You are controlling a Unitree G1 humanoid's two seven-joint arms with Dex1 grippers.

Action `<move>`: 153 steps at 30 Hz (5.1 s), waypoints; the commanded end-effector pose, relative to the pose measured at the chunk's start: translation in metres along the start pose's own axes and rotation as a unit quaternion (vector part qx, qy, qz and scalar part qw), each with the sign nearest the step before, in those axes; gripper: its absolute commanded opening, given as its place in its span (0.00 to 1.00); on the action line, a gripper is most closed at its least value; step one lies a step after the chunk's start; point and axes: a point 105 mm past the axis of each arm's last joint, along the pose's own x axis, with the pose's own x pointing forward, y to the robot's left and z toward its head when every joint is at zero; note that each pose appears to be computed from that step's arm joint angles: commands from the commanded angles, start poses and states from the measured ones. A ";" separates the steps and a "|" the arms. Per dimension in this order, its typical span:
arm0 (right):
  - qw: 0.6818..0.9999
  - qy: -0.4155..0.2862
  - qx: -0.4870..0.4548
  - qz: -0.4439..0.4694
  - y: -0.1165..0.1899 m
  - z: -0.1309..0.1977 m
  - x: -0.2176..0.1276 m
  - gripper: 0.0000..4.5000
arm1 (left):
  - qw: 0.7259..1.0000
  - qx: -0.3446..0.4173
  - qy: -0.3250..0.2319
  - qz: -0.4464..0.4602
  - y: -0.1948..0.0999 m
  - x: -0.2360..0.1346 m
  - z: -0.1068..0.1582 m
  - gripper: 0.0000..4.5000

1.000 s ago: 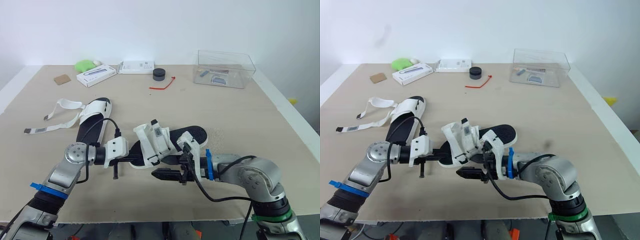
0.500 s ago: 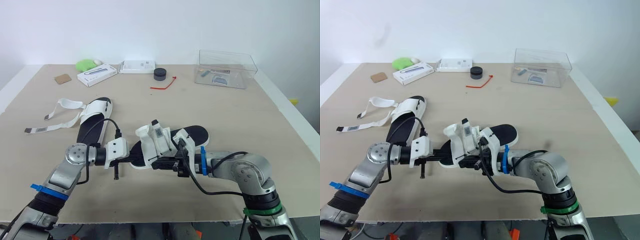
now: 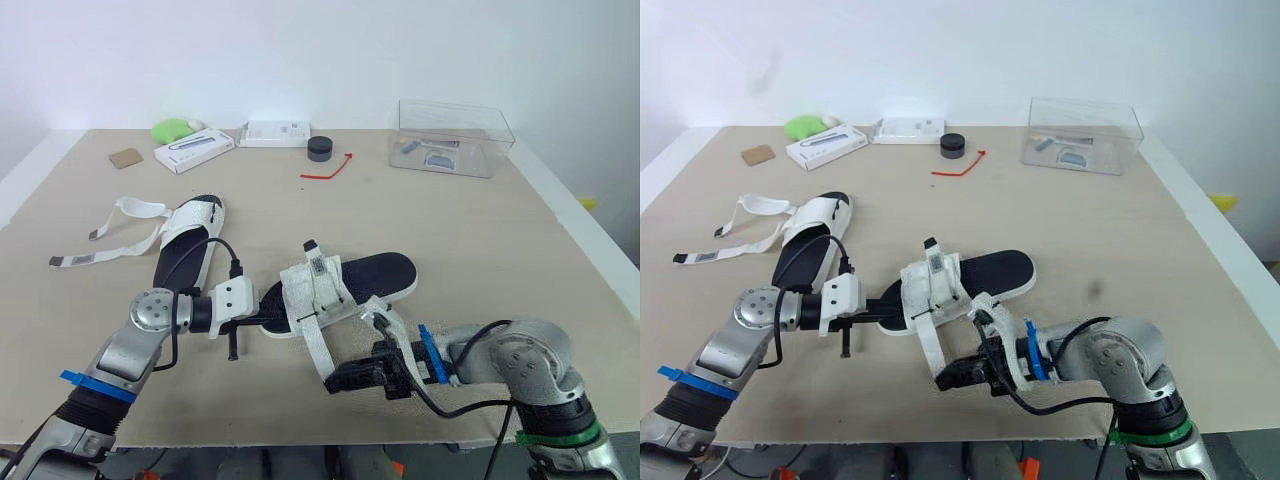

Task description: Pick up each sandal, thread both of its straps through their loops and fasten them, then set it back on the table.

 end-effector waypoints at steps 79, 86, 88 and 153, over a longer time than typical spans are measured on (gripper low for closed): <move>0.834 -0.205 -0.511 0.037 0.018 0.117 0.003 0.01 | 0.997 -0.043 0.059 -0.024 -0.019 0.002 -0.032 0.00; 0.877 -0.168 -0.447 -0.055 -0.017 0.140 0.011 0.01 | 0.997 -0.046 0.057 -0.023 -0.019 0.004 -0.033 0.00; 0.879 -0.160 -0.444 -0.065 -0.021 0.143 0.012 0.01 | 0.997 -0.046 0.056 -0.023 -0.019 0.005 -0.033 0.00; 0.847 -0.131 -0.487 -0.167 -0.063 0.211 -0.052 0.62 | 1.000 -0.023 0.010 0.011 -0.011 0.004 -0.012 0.00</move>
